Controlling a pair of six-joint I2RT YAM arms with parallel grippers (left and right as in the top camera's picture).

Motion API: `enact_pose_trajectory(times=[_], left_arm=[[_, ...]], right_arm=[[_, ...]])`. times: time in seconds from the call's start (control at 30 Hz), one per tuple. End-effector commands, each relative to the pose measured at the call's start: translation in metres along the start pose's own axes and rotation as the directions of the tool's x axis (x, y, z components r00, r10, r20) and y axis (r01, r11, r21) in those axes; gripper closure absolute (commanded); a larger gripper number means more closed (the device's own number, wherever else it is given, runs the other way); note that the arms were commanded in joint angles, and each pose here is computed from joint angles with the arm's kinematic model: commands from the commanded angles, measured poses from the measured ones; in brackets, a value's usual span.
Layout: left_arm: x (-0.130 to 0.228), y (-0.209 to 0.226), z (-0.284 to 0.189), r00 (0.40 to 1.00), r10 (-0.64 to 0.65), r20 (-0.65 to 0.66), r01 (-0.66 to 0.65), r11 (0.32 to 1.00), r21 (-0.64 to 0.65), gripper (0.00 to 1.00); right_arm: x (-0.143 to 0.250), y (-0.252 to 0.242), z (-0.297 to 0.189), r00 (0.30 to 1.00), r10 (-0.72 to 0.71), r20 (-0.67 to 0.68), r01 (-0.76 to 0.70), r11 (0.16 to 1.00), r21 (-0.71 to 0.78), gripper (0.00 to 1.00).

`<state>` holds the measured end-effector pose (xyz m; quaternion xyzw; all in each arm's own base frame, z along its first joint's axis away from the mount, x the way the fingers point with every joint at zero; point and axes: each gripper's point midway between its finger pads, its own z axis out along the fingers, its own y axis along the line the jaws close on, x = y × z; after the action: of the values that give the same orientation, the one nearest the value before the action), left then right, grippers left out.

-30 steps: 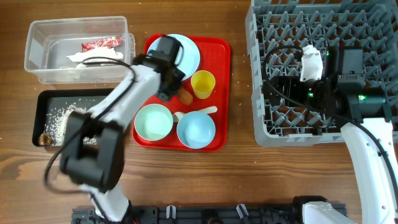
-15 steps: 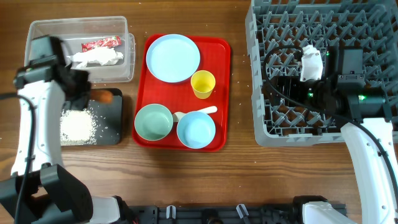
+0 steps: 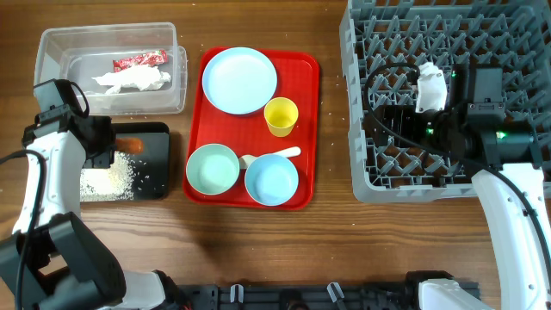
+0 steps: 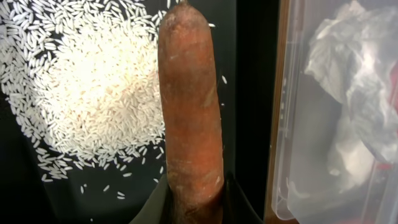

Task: Sort waste into correct bins and load items into the dishwasher rack
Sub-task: 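Carry the carrot left and drop it onto the black tray, then move left gripper back over the red tray to the yellow cup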

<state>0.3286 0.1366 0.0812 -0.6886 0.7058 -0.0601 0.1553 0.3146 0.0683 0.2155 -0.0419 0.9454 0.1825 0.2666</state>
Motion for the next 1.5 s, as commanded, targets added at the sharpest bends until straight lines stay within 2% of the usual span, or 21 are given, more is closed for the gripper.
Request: enact_pose_trajectory(times=[0.0,0.1,0.27,0.4,0.53,0.6,0.7,0.8,0.93,1.0,1.03,1.1,1.3,1.4,1.47], left_arm=[[-0.005,0.010,0.014,1.000,0.010,0.024,-0.008,0.998,-0.059,0.96],[-0.004,0.013,0.023,1.000,0.010,0.018,-0.008,0.997,-0.081,0.95],[-0.010,0.019,0.028,0.999,0.015,0.052,-0.009,0.993,-0.117,0.83],[-0.010,0.019,0.028,0.998,0.016,0.055,-0.009,0.993,-0.119,0.72],[-0.011,0.019,0.028,0.998,0.016,0.059,-0.009,0.993,-0.120,0.54],[-0.011,0.019,0.028,0.998,0.016,0.058,-0.009,0.993,-0.121,0.51],[-0.012,0.018,0.028,0.998,0.017,0.062,-0.010,0.994,-0.113,0.50],[-0.011,0.002,0.018,0.992,0.119,0.044,-0.117,0.992,-0.052,0.52],[0.001,-0.027,-0.016,0.968,0.253,-0.001,-0.251,0.962,0.105,0.49],[0.014,-0.038,-0.031,0.932,0.361,-0.024,-0.349,0.916,0.197,0.45],[0.024,-0.047,-0.041,0.894,0.448,-0.025,-0.426,0.865,0.264,0.39],[0.046,-0.061,-0.058,0.800,0.600,0.004,-0.559,0.742,0.370,0.32],[0.095,-0.071,-0.083,0.626,0.776,0.077,-0.725,0.543,0.424,0.17],[0.139,-0.081,-0.105,0.461,0.878,0.130,-0.811,0.357,0.464,0.16],[0.159,-0.083,-0.118,0.382,0.913,0.145,-0.839,0.277,0.467,0.13]], right_arm=[[0.000,-0.004,0.002,1.000,-0.004,-0.005,0.004,1.000,0.012,0.00],[0.000,-0.004,0.002,1.000,-0.004,-0.005,0.004,1.000,0.012,0.00],[0.000,-0.004,0.002,1.000,-0.004,-0.006,0.004,1.000,0.012,0.00],[0.001,-0.004,0.002,1.000,-0.002,-0.010,0.002,1.000,0.012,0.00],[0.003,-0.004,0.002,1.000,-0.001,-0.016,0.001,1.000,0.013,0.00],[0.003,-0.004,0.002,1.000,0.000,-0.017,0.000,1.000,0.013,0.00],[0.003,-0.004,0.002,1.000,0.000,-0.017,0.000,1.000,0.013,0.00],[0.002,-0.004,0.002,1.000,-0.001,-0.015,0.001,1.000,0.013,0.00],[0.006,-0.001,0.002,1.000,0.004,-0.028,-0.005,1.000,-0.006,0.00],[0.006,-0.001,0.002,1.000,0.001,-0.028,-0.001,1.000,-0.005,0.00],[0.004,-0.001,0.002,1.000,-0.001,-0.023,0.001,1.000,-0.006,0.00],[0.000,-0.001,0.002,1.000,-0.005,-0.007,0.005,1.000,-0.006,0.00],[-0.006,-0.001,0.002,1.000,-0.013,0.016,0.013,1.000,-0.007,0.00],[-0.005,-0.001,0.002,1.000,-0.012,0.013,0.012,1.000,-0.007,0.00],[-0.005,-0.001,0.002,1.000,-0.012,0.015,0.013,1.000,-0.007,0.00]])
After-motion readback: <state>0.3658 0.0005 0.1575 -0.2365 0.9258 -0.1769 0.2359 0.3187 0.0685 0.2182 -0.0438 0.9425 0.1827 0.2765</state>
